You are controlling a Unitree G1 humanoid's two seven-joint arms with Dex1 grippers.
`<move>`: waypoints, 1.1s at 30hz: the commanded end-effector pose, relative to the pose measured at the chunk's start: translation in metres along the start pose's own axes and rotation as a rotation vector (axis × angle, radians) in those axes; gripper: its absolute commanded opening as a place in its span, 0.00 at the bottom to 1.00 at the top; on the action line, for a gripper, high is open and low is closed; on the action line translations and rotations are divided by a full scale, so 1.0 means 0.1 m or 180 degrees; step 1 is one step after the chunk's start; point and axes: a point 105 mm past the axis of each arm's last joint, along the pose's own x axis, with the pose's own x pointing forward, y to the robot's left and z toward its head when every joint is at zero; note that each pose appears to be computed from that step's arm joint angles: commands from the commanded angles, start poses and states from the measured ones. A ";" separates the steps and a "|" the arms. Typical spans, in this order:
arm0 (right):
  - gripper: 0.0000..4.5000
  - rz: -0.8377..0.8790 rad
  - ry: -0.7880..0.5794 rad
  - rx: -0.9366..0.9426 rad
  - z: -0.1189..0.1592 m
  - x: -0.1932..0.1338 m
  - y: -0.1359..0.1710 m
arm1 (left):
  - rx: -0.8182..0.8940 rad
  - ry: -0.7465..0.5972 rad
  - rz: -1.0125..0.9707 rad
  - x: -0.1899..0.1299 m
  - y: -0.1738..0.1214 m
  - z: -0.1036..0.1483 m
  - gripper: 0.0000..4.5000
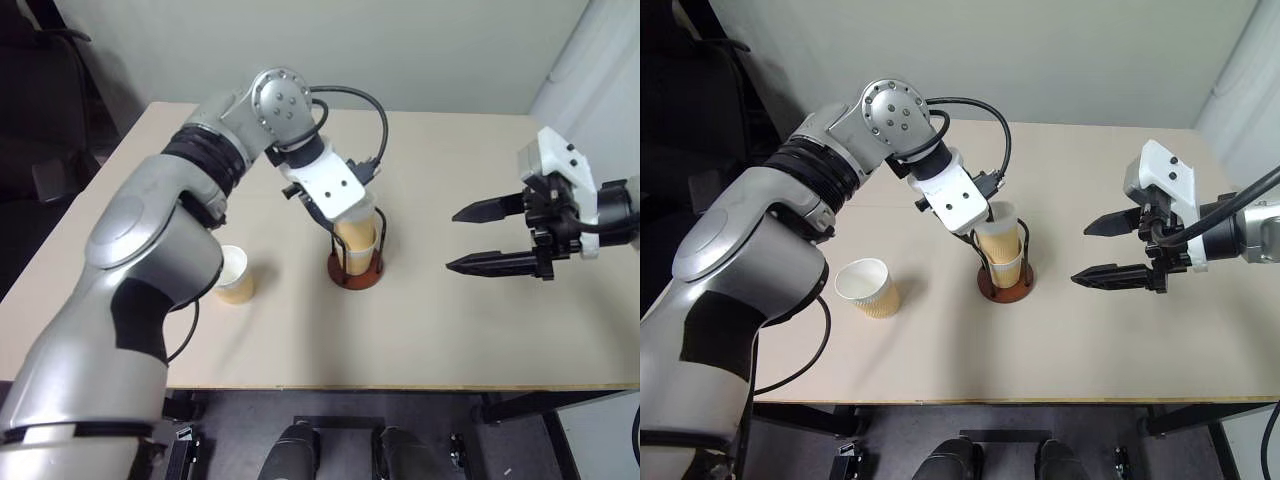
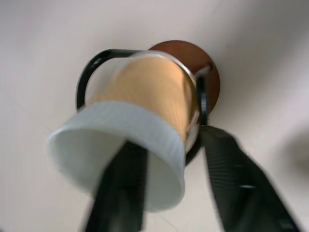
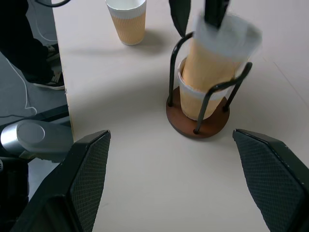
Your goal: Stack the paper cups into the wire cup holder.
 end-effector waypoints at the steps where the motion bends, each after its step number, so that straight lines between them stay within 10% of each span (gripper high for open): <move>1: 0.92 -0.0099 -0.0054 -0.0097 0.07 -0.08 0.01 | 0.0055 0.0062 0.0002 -0.09 0.01 -0.01 0.77; 4: 0.92 -0.0108 -0.0052 -0.0088 0.05 -0.08 0.01 | 0.0029 0.0097 0.0060 -0.14 0.03 -0.03 0.99; 12: 0.92 -0.0126 -0.0047 -0.0104 0.06 -0.08 0.01 | -0.0215 0.0078 0.0555 -0.47 0.07 -0.10 0.99; 33: 0.92 0.0008 -0.0038 -0.0118 0.02 -0.04 -0.03 | -0.0751 0.0683 -0.0069 -0.72 -1.20 -0.55 0.99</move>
